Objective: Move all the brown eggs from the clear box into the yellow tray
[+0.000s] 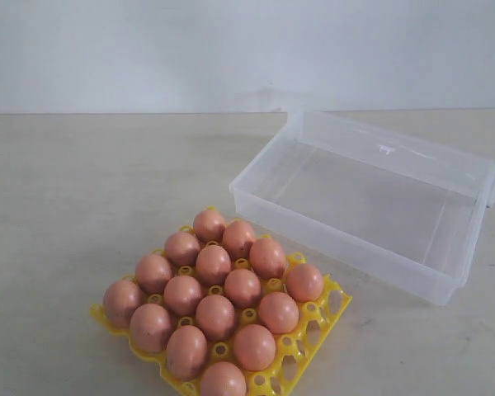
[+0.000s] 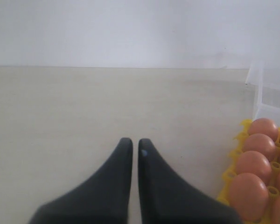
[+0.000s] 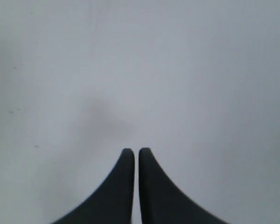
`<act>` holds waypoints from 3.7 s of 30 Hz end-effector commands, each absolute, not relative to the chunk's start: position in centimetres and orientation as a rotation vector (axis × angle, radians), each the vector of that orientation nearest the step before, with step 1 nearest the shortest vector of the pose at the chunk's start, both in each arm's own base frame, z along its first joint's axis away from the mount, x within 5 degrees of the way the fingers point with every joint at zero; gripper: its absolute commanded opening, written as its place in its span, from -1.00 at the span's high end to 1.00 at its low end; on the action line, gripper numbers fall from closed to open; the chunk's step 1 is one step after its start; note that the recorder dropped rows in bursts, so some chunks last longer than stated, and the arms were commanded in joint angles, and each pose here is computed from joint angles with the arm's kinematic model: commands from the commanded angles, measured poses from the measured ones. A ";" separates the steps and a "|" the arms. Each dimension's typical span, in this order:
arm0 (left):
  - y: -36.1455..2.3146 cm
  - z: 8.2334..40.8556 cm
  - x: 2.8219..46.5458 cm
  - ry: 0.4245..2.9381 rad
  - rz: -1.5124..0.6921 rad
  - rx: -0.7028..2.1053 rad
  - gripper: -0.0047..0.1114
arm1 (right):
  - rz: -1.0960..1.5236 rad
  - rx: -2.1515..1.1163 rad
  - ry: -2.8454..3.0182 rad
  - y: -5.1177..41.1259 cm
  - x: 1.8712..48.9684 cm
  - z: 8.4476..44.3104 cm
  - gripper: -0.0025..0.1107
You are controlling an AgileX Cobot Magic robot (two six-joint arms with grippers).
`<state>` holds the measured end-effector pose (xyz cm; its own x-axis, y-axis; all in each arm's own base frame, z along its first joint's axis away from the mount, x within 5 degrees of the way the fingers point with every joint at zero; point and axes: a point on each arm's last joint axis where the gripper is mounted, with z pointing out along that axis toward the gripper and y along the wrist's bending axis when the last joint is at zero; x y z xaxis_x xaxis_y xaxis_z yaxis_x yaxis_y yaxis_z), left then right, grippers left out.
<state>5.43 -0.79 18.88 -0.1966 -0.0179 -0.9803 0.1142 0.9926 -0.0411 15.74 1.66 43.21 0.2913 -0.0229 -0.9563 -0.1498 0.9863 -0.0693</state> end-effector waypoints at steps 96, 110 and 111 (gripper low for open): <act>-0.8 18.8 5.4 1.766 -0.121 0.078 0.85 | -0.104 0.194 1.830 -1.2 5.2 18.1 0.96; -0.2 18.8 5.5 1.767 -0.037 -0.025 0.85 | -0.106 0.192 1.830 -1.2 5.2 18.1 0.96; -0.2 18.8 5.5 1.767 -0.037 -0.025 0.85 | -0.106 0.192 1.830 -1.2 5.2 18.1 0.96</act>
